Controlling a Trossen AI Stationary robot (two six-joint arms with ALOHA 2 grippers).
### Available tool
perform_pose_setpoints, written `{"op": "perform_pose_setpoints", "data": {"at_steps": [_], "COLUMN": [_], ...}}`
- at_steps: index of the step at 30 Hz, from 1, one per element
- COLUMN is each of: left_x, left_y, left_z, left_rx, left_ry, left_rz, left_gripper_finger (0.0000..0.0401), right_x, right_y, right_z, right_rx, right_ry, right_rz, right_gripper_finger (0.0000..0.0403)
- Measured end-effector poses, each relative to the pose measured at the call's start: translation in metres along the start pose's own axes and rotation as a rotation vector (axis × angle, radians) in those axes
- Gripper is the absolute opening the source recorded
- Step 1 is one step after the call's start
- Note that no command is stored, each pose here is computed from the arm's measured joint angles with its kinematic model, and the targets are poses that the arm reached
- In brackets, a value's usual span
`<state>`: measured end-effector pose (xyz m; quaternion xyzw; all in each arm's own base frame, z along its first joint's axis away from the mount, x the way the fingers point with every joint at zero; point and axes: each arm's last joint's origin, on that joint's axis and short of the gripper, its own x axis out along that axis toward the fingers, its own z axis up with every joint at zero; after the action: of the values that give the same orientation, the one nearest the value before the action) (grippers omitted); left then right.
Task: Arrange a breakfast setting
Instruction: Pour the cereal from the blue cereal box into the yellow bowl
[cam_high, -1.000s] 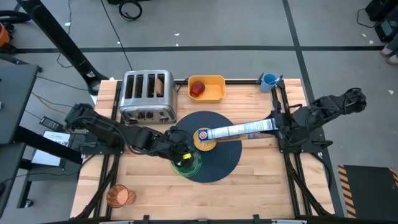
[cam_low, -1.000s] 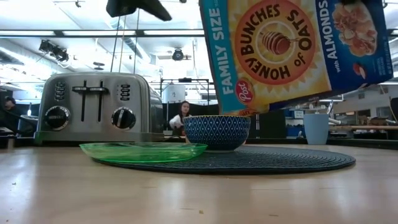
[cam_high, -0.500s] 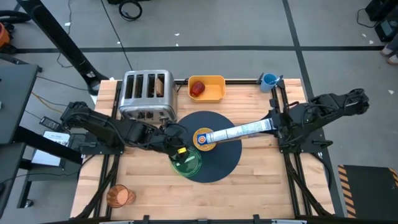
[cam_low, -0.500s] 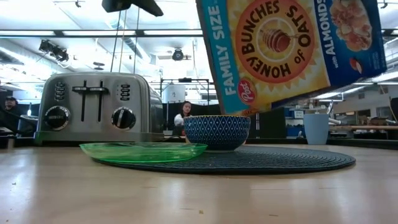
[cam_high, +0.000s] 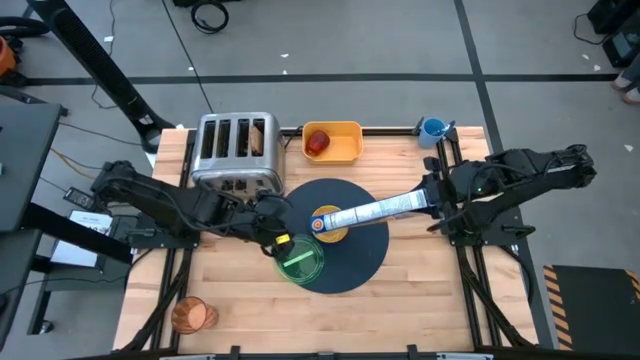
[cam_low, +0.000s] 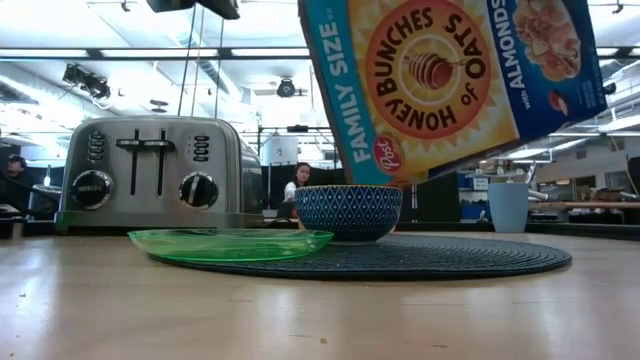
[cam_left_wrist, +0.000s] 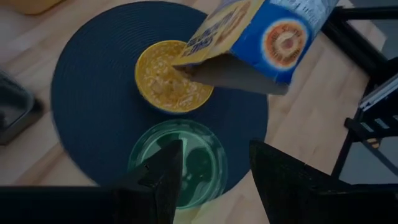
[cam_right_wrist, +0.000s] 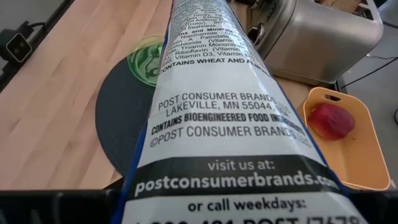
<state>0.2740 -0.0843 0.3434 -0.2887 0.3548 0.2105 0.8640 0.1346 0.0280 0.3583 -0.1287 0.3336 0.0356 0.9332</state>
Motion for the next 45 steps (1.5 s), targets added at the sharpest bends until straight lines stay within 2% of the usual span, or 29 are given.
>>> {"op": "perform_pose_setpoints", "data": {"at_steps": [9,21,34,41,45], "left_x": [-0.008,-0.009,-0.009,-0.01,-0.009], "left_y": [0.007,0.01,0.01,0.012,0.012], "left_z": [0.002,0.007,0.006,0.004,0.003], "left_rx": [0.018,0.033,0.038,0.051,0.054], "left_ry": [-0.002,-0.021,-0.015,0.038,0.041], "left_rz": [0.015,0.016,0.023,0.025,0.025], "left_gripper_finger": [0.0189,0.0189,0.0189,0.0189,0.0189], "right_x": [0.0,-0.006,0.001,0.004,0.004], "right_y": [0.0,-0.004,-0.004,-0.004,-0.006], "right_z": [0.001,0.02,0.027,0.032,0.035], "right_rx": [0.023,-0.066,-0.086,-0.112,-0.101], "right_ry": [-0.003,0.0,0.048,0.097,0.079], "right_rz": [0.006,-0.004,0.008,0.017,0.023], "right_gripper_finger": [0.0185,0.0185,0.0185,0.0185,0.0185]}}
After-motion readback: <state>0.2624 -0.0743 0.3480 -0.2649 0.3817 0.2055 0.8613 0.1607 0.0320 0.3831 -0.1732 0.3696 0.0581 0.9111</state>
